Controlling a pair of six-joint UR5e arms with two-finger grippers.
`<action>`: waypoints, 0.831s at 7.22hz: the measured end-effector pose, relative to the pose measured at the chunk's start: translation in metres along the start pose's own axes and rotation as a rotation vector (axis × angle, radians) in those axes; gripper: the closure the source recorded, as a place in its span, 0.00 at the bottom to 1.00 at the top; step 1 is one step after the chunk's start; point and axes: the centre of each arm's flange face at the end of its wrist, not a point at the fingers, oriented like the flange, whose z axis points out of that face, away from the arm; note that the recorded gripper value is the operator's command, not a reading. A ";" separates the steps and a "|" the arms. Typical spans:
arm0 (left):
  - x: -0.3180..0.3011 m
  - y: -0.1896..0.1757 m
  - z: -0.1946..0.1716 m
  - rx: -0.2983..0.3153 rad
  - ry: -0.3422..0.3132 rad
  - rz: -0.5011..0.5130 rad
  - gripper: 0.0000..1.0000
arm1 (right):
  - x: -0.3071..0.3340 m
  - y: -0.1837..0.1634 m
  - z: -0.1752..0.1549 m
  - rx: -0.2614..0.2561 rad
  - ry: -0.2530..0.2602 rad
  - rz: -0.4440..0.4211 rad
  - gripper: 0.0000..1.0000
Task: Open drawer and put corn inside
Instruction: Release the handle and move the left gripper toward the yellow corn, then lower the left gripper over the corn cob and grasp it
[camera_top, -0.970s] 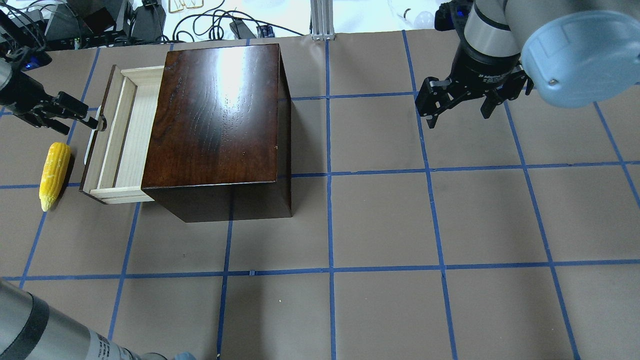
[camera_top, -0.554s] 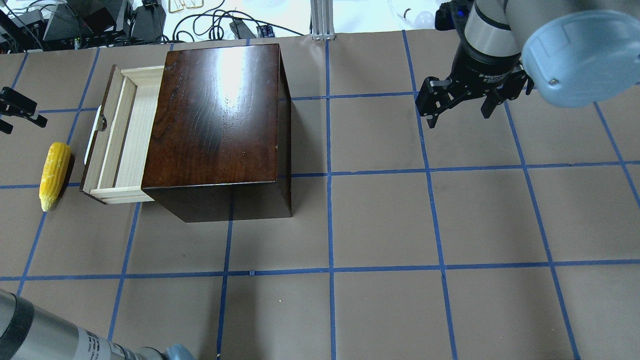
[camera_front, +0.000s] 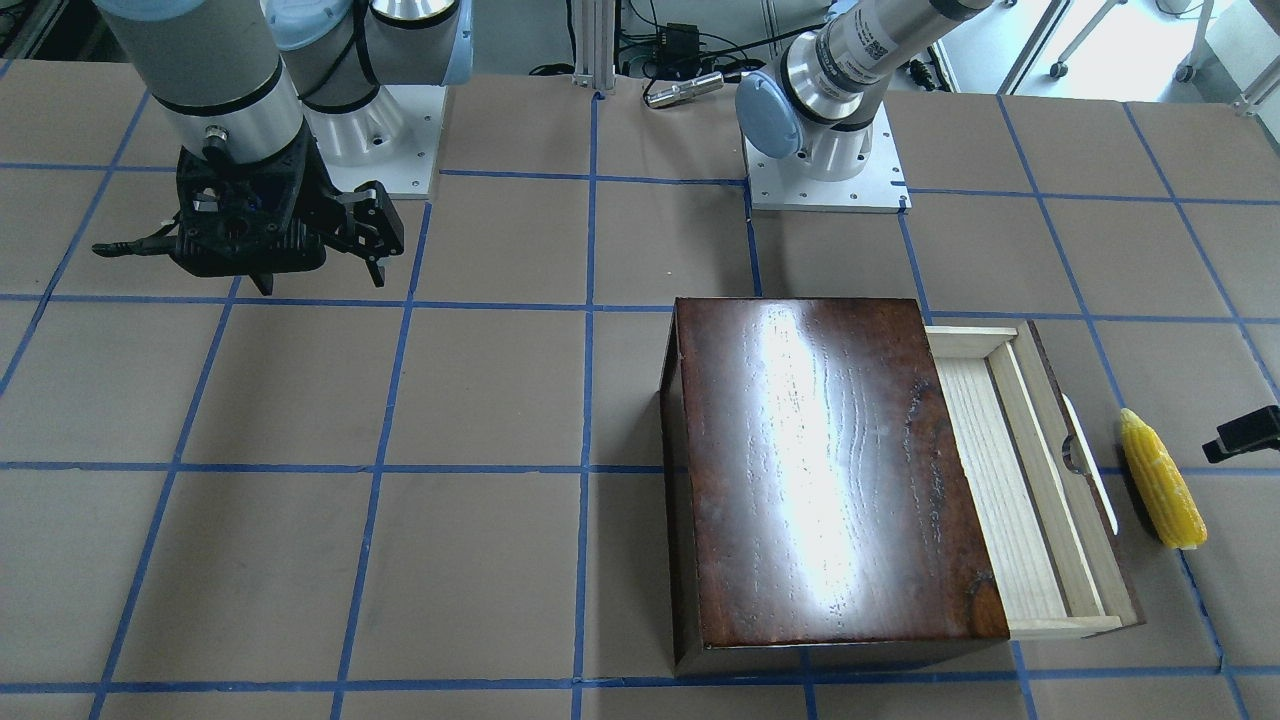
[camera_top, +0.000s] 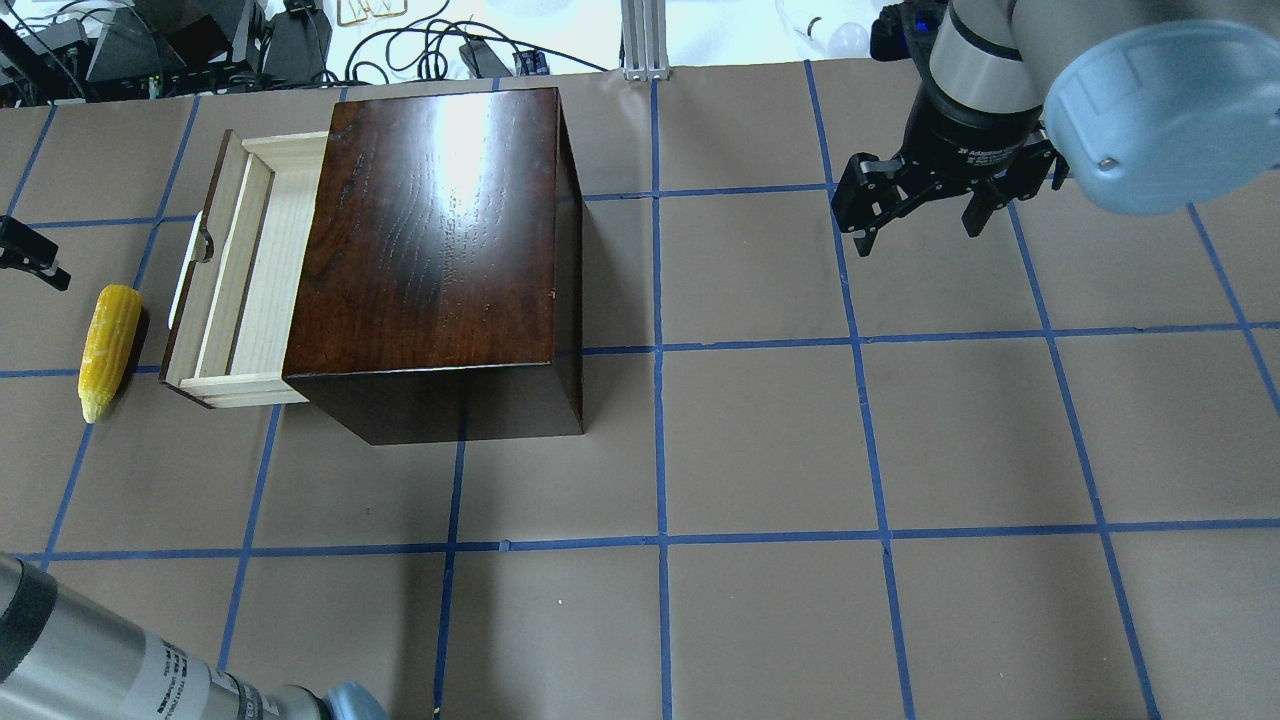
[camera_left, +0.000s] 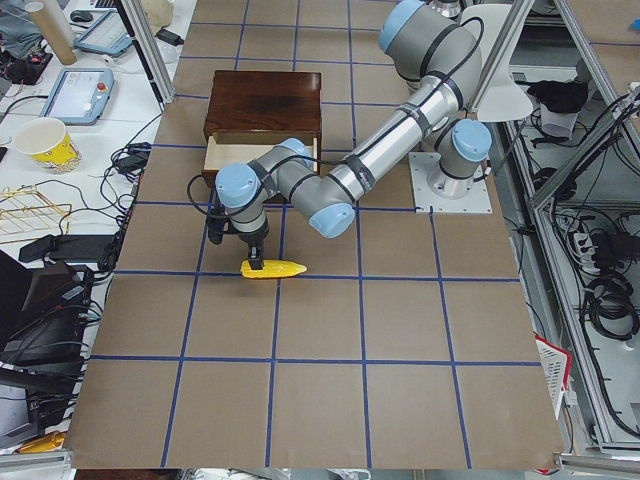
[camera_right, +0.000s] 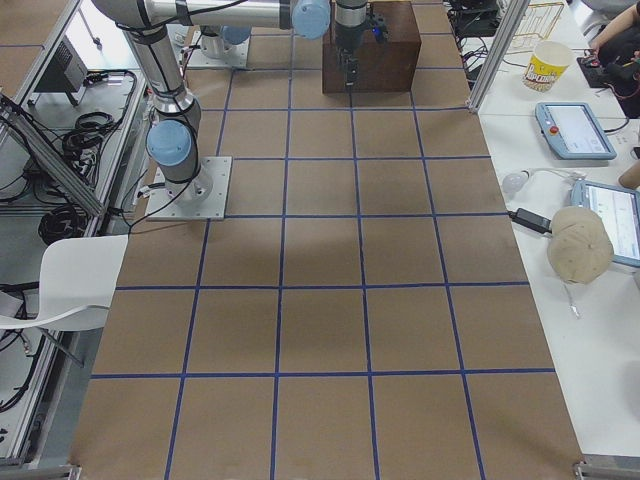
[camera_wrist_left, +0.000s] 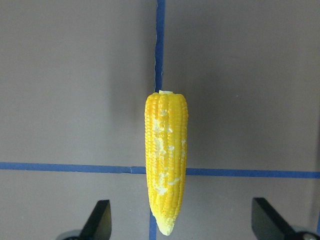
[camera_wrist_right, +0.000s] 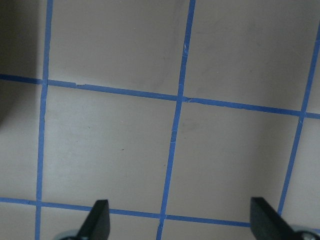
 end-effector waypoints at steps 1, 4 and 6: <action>-0.003 -0.003 0.017 -0.020 0.012 0.002 0.00 | 0.000 0.000 0.000 0.000 0.000 -0.001 0.00; -0.010 -0.011 0.064 -0.072 0.045 -0.005 0.00 | 0.000 0.000 0.000 0.000 0.000 -0.001 0.00; -0.010 -0.015 0.084 -0.097 0.054 -0.031 0.00 | -0.001 0.000 0.000 0.000 0.000 -0.001 0.00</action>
